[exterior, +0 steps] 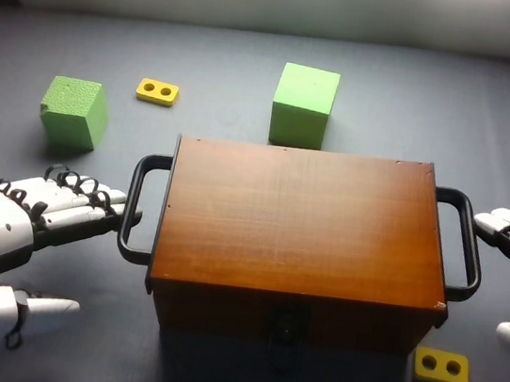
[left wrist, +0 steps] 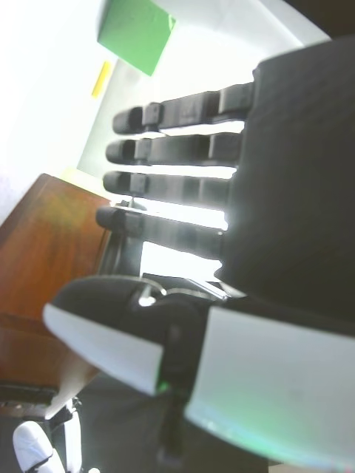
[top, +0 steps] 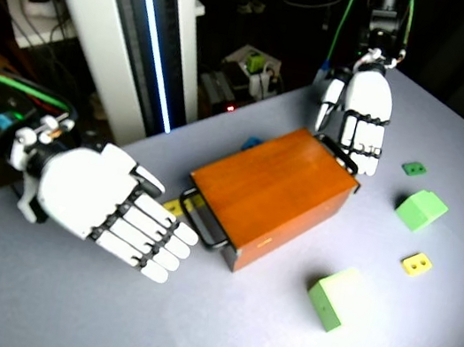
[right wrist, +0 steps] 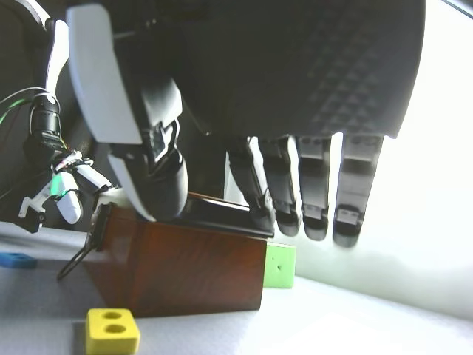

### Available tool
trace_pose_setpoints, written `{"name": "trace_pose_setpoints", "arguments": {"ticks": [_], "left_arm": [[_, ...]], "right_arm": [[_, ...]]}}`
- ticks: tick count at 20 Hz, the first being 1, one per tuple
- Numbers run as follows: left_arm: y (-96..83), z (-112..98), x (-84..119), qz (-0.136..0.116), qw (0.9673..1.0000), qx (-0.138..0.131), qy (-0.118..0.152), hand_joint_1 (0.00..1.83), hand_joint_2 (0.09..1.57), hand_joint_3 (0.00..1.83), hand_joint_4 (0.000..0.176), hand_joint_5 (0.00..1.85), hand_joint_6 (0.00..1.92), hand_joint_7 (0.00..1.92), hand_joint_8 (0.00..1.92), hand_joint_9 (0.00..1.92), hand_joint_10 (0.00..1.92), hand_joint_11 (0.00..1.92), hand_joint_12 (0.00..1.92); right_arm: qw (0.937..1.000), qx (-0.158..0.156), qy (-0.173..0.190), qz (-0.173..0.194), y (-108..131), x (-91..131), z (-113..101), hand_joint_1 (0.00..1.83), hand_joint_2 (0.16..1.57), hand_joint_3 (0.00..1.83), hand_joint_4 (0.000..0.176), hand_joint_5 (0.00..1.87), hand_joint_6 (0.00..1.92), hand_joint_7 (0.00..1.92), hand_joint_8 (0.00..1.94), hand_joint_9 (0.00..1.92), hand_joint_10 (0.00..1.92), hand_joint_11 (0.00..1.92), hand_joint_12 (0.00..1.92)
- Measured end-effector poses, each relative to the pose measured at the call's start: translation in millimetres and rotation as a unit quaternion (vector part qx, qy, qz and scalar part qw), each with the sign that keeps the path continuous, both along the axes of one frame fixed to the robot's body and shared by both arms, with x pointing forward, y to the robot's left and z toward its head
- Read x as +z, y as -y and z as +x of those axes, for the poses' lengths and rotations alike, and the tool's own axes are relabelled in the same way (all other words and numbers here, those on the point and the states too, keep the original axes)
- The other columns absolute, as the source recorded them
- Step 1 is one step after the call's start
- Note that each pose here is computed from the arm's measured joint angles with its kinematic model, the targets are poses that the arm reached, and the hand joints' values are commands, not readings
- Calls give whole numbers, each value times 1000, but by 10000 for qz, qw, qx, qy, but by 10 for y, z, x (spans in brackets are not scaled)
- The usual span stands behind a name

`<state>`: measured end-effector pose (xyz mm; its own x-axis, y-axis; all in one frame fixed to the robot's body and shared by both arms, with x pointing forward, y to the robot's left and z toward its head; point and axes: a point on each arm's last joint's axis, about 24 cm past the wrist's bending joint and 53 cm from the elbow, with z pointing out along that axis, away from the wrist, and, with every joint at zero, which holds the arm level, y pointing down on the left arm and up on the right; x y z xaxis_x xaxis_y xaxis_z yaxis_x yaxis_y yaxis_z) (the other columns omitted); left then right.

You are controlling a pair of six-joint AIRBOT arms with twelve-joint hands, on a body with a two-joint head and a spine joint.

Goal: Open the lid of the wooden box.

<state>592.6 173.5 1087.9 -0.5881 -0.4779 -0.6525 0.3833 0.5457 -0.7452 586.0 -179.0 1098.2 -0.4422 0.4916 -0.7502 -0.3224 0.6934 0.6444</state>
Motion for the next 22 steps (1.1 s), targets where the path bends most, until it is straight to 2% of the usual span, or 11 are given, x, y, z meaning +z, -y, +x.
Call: {"name": "trace_pose_setpoints", "arguments": {"ticks": [4,5,8,11,12,14,17,18,20,21,22], "left_arm": [[-11,8,-2,34,10000,-21,16,336,1420,2,7,0,0,0,0,0,0,0,0],[-4,5,-3,41,10000,-36,18,321,1420,2,11,0,0,0,0,0,0,0,0],[14,-12,-13,65,9999,-91,7,304,1427,3,0,0,0,0,0,0,0,0,0],[43,-14,-28,54,9999,-109,-21,325,1423,0,12,0,0,0,0,0,0,0,0],[47,-15,-39,65,9999,-111,-40,314,1420,0,21,0,0,0,0,0,0,0,0],[54,-24,-51,68,9999,-133,-72,313,1417,0,23,0,0,0,0,0,0,0,0],[70,-35,-25,26,9998,-174,-35,354,1409,0,42,0,0,0,0,0,0,0,0],[74,-34,6,-22,9998,-178,6,336,1417,0,35,0,0,0,0,0,0,0,0],[78,-27,65,-134,9998,-162,76,301,1427,4,33,0,0,0,0,0,0,0,0],[87,-34,81,-164,9997,-176,94,302,1435,7,25,0,0,0,0,0,0,0,0],[110,-53,134,-247,9994,-206,158,314,1429,3,31,0,0,0,0,0,0,0,0]], "right_arm": [[9996,132,-137,-186,-24,-102,-36,261,1433,1,0,0,0,0,0,0,0,0,0],[9994,180,-180,-236,-39,-132,-51,267,1434,1,0,0,0,0,0,0,0,0,0],[9978,429,-304,-413,-149,-220,-110,262,1428,0,0,0,0,0,0,0,0,0,0],[9966,566,-305,-521,-210,-231,-104,350,1417,0,0,1,0,0,0,0,0,0,0],[9965,579,-315,-519,-227,-234,-102,327,1423,0,0,0,0,0,0,0,0,0,0],[9962,636,-278,-522,-258,-217,-107,303,1424,0,0,0,0,0,0,0,0,0,0],[9967,657,-215,-418,-281,-165,-108,283,1422,0,0,0,0,0,0,0,0,0,0],[9971,643,-192,-358,-283,-142,-102,260,1430,3,0,0,0,0,0,0,0,0,0],[9976,632,-75,-264,-289,-72,-89,204,1433,4,0,0,0,0,0,0,0,0,0],[9978,627,-30,-232,-291,-47,-84,201,1436,5,0,0,0,0,0,0,0,0,0],[9981,602,60,-151,-290,11,-72,182,1447,8,0,0,0,0,0,0,0,0,0]]}}
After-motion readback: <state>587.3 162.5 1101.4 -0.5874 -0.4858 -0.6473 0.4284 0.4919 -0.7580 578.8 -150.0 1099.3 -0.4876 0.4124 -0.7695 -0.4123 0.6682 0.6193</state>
